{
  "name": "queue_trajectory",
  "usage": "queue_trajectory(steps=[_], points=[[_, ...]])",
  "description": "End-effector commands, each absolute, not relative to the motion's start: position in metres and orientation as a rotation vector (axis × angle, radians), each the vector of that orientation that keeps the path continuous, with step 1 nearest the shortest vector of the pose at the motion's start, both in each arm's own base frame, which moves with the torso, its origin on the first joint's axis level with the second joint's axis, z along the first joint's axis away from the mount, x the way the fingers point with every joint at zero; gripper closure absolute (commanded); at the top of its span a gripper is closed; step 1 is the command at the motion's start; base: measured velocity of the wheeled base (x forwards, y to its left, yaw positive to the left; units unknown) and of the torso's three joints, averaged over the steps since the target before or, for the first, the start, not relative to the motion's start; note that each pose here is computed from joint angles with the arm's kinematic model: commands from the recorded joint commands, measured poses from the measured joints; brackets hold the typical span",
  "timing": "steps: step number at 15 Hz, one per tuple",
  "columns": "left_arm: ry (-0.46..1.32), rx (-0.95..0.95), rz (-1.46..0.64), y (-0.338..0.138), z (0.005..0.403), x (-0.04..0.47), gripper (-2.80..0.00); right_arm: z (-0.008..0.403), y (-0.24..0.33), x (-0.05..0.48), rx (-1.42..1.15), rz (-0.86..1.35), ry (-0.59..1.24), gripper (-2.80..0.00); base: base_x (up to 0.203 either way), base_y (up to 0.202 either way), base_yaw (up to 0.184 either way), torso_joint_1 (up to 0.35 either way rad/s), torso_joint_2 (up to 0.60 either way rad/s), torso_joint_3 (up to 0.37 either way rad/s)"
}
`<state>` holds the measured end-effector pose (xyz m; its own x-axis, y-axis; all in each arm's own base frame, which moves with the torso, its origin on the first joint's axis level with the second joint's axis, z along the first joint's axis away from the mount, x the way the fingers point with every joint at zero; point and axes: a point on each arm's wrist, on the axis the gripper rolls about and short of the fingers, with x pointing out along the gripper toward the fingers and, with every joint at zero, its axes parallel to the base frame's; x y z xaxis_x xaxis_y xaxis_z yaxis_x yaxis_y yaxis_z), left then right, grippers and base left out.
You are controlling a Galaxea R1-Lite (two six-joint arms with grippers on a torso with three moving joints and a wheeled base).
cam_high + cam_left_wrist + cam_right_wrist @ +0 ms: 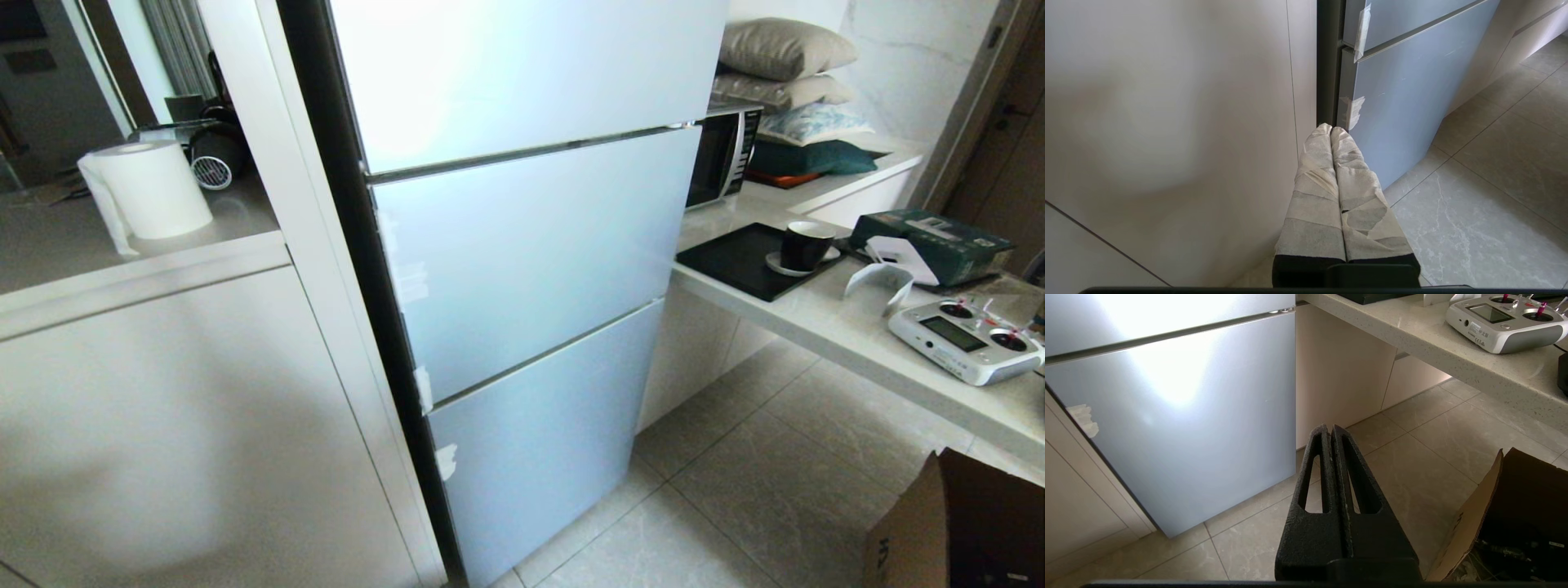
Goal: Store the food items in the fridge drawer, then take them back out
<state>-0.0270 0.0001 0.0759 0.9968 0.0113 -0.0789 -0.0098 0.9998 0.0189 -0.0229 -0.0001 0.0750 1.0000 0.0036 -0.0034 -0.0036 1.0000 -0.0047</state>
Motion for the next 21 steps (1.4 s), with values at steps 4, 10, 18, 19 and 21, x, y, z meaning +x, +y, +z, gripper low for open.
queue_trajectory(steps=[4,10,18,19,21], points=[[-0.079,0.001,-0.015,-0.001,0.119,-0.036,0.0,0.075,0.0,-0.023,-0.006,0.003,0.005,0.0,0.0,0.0,0.0,0.0,0.0,0.0],[0.243,-0.507,-0.165,-0.006,0.191,0.043,0.0,0.075,0.0,-0.023,-0.006,0.004,0.005,0.0,0.0,0.0,0.0,0.0,0.0,0.0],[0.33,-0.852,-0.152,-0.03,0.166,0.239,-2.8,0.075,0.0,-0.023,-0.003,0.003,0.005,0.0,0.0,0.0,0.0,0.0,0.0,0.0],[0.266,-0.868,-0.146,-0.032,0.164,0.255,-2.8,0.075,0.0,-0.023,-0.003,0.003,0.005,0.0,0.0,0.0,0.0,0.0,0.0,0.0],[0.092,-0.926,-0.152,-0.039,0.172,0.277,-2.8,0.075,0.0,-0.023,-0.003,0.003,0.005,0.0,0.0,0.0,0.0,0.0,0.0,0.0]])
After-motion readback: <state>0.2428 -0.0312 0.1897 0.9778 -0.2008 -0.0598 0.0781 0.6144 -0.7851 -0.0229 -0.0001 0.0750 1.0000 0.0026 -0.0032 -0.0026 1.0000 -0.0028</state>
